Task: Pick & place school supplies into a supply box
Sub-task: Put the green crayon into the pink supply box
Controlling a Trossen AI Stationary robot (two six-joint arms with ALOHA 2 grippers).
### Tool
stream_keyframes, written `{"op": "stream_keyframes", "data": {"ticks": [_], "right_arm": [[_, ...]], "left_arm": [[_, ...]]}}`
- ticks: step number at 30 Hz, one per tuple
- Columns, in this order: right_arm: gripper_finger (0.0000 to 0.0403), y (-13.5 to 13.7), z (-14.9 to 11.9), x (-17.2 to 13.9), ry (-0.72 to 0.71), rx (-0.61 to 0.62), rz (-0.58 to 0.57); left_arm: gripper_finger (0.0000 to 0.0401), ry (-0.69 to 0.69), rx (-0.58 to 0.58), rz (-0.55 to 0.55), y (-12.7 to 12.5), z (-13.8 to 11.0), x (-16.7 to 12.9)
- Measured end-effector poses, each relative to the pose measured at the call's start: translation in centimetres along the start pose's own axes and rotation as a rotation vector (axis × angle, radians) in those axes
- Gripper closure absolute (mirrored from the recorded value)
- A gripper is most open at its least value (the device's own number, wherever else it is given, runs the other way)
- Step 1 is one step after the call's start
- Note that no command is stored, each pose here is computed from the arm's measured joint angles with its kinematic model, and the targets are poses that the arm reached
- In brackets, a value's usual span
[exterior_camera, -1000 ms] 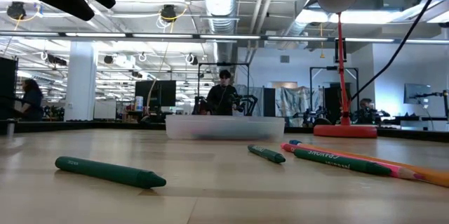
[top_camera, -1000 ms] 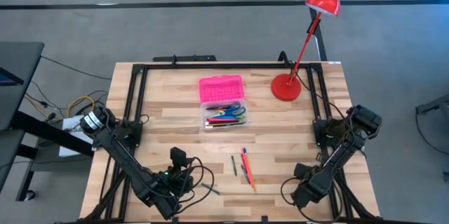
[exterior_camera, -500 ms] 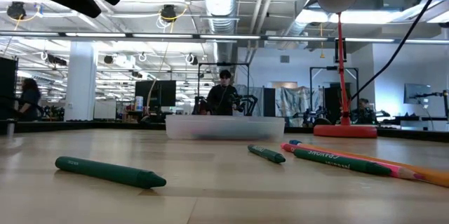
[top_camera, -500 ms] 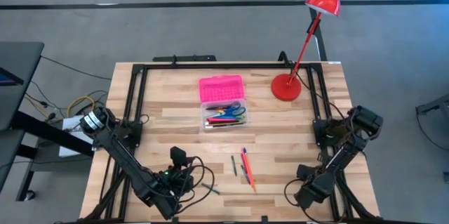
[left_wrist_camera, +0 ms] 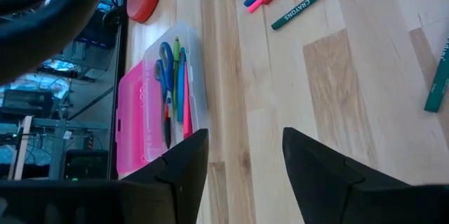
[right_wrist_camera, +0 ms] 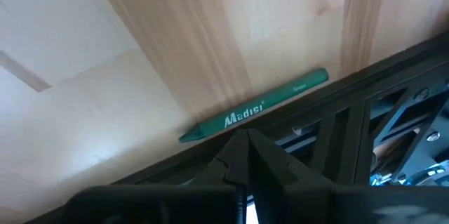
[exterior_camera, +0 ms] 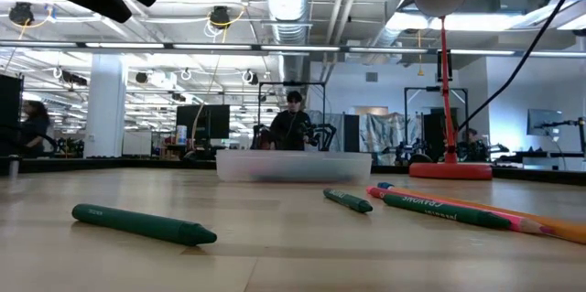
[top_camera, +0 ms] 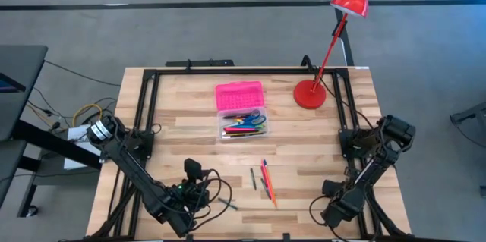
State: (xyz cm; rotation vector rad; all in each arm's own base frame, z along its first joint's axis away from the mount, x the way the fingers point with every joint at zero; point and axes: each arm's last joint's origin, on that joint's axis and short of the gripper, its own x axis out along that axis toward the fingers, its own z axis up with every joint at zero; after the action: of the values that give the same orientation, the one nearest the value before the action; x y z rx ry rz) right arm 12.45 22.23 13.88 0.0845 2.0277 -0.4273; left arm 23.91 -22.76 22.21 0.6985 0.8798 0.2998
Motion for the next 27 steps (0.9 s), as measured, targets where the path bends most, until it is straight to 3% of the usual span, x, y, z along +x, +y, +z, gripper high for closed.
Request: {"op": "stream_keyframes", "data": {"ticks": [27], "right_arm": [[0.0403,0.4,-1.6,2.2,-0.063,-0.005,-0.013]], "left_arm": [[0.0223,0.003,0.010,-0.001,0.0,0.0,0.0]]}}
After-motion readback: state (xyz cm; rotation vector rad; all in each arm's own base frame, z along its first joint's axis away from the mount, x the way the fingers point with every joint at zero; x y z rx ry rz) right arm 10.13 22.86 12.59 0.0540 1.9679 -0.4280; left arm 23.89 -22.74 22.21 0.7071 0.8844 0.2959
